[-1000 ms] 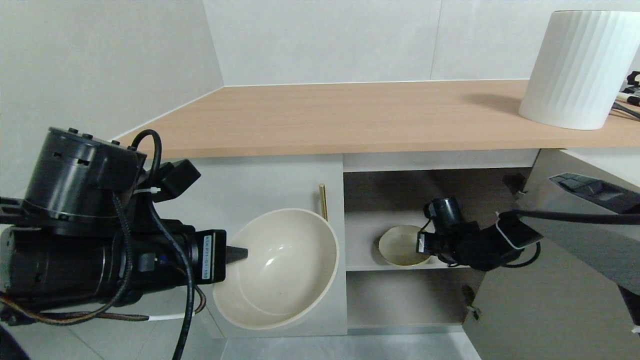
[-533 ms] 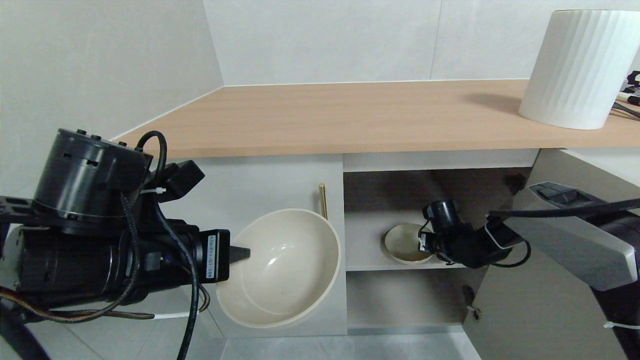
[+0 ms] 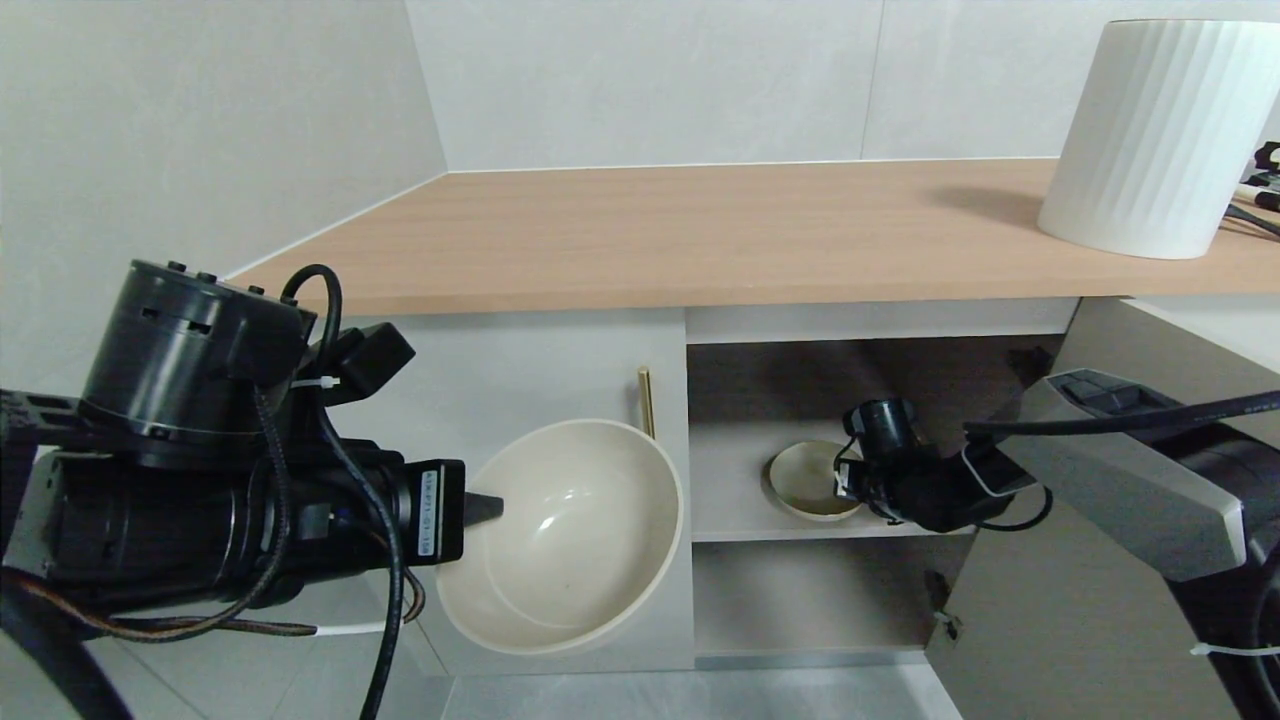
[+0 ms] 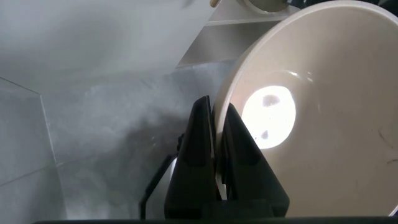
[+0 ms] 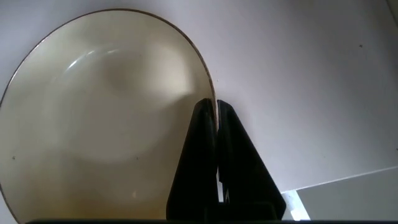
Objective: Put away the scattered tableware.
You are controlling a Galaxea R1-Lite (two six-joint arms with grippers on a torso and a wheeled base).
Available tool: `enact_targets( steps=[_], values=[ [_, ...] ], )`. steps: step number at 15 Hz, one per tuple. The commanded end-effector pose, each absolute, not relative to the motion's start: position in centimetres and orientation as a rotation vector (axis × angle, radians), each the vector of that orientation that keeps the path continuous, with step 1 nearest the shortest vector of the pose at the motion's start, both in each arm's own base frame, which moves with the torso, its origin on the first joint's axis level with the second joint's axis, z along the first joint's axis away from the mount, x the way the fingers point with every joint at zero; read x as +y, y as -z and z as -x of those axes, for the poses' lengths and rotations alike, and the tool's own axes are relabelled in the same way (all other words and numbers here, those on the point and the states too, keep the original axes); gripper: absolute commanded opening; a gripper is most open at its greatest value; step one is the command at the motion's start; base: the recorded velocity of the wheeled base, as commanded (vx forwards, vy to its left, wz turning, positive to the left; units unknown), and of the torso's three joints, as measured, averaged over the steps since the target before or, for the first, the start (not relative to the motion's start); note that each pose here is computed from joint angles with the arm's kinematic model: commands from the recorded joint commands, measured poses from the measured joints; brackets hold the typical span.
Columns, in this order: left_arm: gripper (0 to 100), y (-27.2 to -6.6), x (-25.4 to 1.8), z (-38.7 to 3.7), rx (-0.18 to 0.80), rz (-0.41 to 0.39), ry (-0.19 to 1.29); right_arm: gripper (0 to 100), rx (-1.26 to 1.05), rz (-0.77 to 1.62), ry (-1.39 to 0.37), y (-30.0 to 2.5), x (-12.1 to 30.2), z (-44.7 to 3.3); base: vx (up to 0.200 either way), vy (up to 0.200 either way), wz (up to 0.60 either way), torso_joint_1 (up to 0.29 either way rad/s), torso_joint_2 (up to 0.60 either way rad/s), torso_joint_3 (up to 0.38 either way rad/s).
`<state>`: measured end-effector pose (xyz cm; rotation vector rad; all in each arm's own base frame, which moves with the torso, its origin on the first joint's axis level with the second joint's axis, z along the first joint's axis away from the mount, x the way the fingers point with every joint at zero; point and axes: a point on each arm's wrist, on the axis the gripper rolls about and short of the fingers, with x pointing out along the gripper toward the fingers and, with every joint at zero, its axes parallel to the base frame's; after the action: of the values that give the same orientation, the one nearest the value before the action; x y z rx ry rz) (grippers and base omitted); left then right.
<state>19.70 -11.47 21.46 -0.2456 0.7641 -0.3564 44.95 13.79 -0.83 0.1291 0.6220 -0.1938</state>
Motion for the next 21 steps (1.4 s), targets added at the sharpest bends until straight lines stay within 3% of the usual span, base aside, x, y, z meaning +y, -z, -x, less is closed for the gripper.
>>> enact_targets(
  steps=[1,2,7,9,14,17,21],
  values=[
    [0,-21.4,-11.5,-19.7,0.765,0.246,0.355,0,0.620,-0.129,0.192,0.8,13.9,-45.0,0.000,0.000,0.00,0.000,0.00,0.000],
    [0,-21.4,-11.5,-19.7,0.765,0.246,0.355,100,0.620,-0.129,0.192,0.8,13.9,-45.0,0.000,0.000,0.00,0.000,0.00,0.000],
    [0,-21.0,-11.7,-20.1,0.783,0.237,0.351,100,0.606,-0.145,0.194,0.0,13.8,-44.8,0.000,0.000,0.00,0.000,0.00,0.000],
    [0,-20.6,-12.0,-20.5,0.796,0.225,0.355,100,0.586,-0.185,0.198,-2.7,13.5,-43.3,0.000,0.000,0.00,0.000,0.00,0.000],
    [0,-18.5,-14.9,-21.0,0.847,0.113,0.433,100,0.566,-0.211,-0.018,-10.7,15.4,-35.4,0.000,0.000,0.00,0.000,0.00,0.000],
    [0,-15.9,-16.0,-22.2,0.923,0.047,0.407,100,0.575,-0.161,-0.211,-16.1,17.9,-27.8,0.000,0.000,0.00,0.000,0.00,0.000],
    [0,-12.7,-18.3,-23.0,1.011,-0.019,0.408,100,0.633,-0.119,-0.384,-18.8,18.9,-22.9,0.000,0.000,0.00,0.000,0.00,0.000]
  ],
)
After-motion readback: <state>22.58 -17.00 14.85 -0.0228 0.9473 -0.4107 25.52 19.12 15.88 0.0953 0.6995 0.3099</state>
